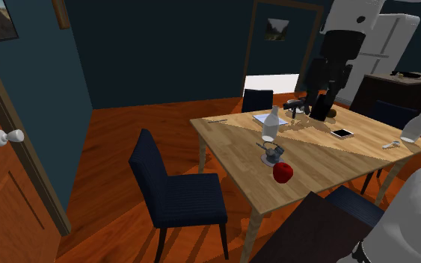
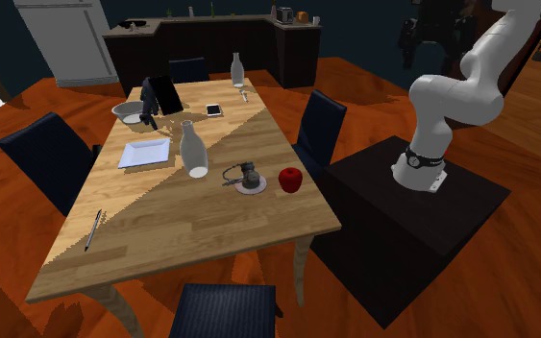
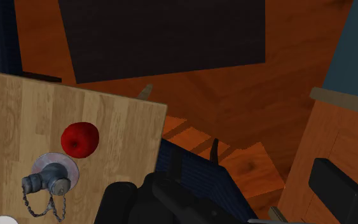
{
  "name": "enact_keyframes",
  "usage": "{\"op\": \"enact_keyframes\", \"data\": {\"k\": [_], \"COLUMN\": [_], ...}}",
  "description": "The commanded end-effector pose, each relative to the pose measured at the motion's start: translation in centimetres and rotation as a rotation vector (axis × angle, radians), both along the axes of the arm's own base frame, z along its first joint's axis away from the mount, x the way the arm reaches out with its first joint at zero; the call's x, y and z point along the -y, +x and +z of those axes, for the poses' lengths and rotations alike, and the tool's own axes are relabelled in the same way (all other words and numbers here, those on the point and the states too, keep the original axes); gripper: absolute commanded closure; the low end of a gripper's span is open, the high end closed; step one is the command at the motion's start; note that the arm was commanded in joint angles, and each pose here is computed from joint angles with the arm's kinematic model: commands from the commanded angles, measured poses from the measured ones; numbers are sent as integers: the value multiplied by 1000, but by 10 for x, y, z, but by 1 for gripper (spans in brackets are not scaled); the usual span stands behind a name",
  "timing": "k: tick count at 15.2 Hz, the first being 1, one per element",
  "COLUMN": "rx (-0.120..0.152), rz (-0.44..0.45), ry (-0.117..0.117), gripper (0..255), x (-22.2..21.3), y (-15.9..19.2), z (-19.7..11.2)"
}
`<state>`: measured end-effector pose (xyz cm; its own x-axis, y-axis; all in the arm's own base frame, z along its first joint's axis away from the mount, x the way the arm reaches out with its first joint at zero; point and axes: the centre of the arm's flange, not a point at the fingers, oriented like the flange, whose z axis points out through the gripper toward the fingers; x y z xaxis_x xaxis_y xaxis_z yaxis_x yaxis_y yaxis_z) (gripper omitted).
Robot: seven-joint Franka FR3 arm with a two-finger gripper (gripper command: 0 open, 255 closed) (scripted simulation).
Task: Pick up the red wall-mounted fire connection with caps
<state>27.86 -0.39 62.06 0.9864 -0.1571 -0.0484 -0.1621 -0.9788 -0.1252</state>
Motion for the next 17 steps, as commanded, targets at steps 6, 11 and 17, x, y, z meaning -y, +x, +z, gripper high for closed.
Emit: {"op": "enact_keyframes", "data": {"k": [6, 11, 17], "rx": [8, 15, 25], "rz": [-13, -26, -42], "ry": [-5, -11, -17], "gripper": [0, 0, 0], "x": [35, 70, 114], "y": [31, 61, 98], "z": [-45, -90, -143]}}
